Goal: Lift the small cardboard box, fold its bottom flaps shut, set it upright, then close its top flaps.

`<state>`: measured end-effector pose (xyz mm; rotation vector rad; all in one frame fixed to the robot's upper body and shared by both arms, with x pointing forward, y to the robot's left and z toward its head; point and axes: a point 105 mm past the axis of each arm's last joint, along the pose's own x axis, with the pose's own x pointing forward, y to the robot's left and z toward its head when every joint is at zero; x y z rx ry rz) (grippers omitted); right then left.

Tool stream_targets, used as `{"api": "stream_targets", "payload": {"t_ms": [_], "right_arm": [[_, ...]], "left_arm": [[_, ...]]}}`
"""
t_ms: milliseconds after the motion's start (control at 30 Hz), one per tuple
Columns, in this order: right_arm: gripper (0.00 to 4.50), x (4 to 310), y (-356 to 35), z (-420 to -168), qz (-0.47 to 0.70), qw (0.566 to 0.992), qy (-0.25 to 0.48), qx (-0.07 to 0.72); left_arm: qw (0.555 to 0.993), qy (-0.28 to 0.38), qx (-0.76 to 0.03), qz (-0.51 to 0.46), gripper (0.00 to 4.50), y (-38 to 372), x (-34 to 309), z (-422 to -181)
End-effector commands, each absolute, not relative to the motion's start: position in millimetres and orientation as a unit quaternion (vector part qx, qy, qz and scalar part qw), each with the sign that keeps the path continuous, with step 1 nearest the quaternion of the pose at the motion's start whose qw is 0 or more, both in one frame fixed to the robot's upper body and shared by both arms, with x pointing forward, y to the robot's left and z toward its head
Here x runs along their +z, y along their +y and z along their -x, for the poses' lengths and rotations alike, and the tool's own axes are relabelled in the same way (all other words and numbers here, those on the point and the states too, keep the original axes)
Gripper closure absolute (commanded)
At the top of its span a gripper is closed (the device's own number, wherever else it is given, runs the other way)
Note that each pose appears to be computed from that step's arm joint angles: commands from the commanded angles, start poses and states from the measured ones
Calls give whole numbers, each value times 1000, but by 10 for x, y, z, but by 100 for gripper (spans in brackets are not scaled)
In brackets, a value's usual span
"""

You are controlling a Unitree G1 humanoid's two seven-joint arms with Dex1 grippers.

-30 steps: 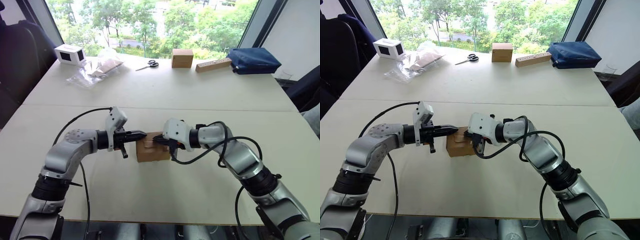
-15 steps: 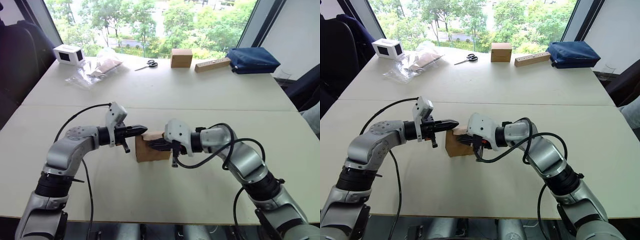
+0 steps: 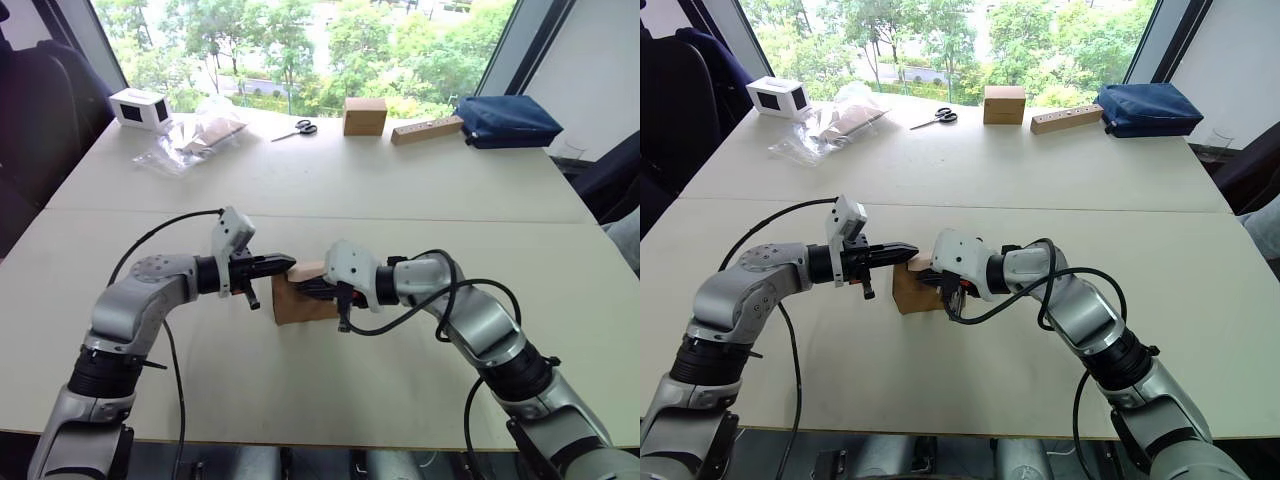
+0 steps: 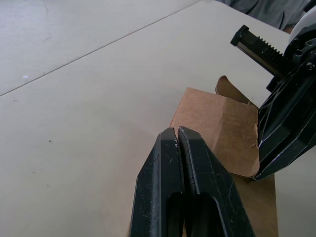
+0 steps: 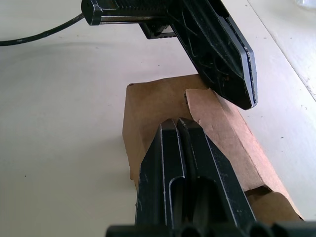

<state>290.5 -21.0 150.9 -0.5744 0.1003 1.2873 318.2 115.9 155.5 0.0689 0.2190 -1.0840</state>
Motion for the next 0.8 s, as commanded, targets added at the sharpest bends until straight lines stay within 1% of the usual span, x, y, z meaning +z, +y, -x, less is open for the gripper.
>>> {"api": "stream_targets", "payload": {"t_ms": [33,167,333,467,800], "right_arm": [[450,1630,-180,-2857,253,758,26,601],[450,1756,-217,-2725,218,747,20,627],[450,1814,-234,-2722,209,752,15,625],[450,1703,-250,-2833,248,759,25,601],[450,1553,-262,-2954,301,757,33,578]], "left_arm": [[846,92,-522,-47,445,1129,1588,-3133],[851,93,-516,-44,445,1147,1571,-3147],[852,90,-514,-38,445,1148,1588,-3164],[854,85,-512,-30,445,1144,1615,-3182],[855,79,-513,-14,445,1126,1678,-3169]]}}
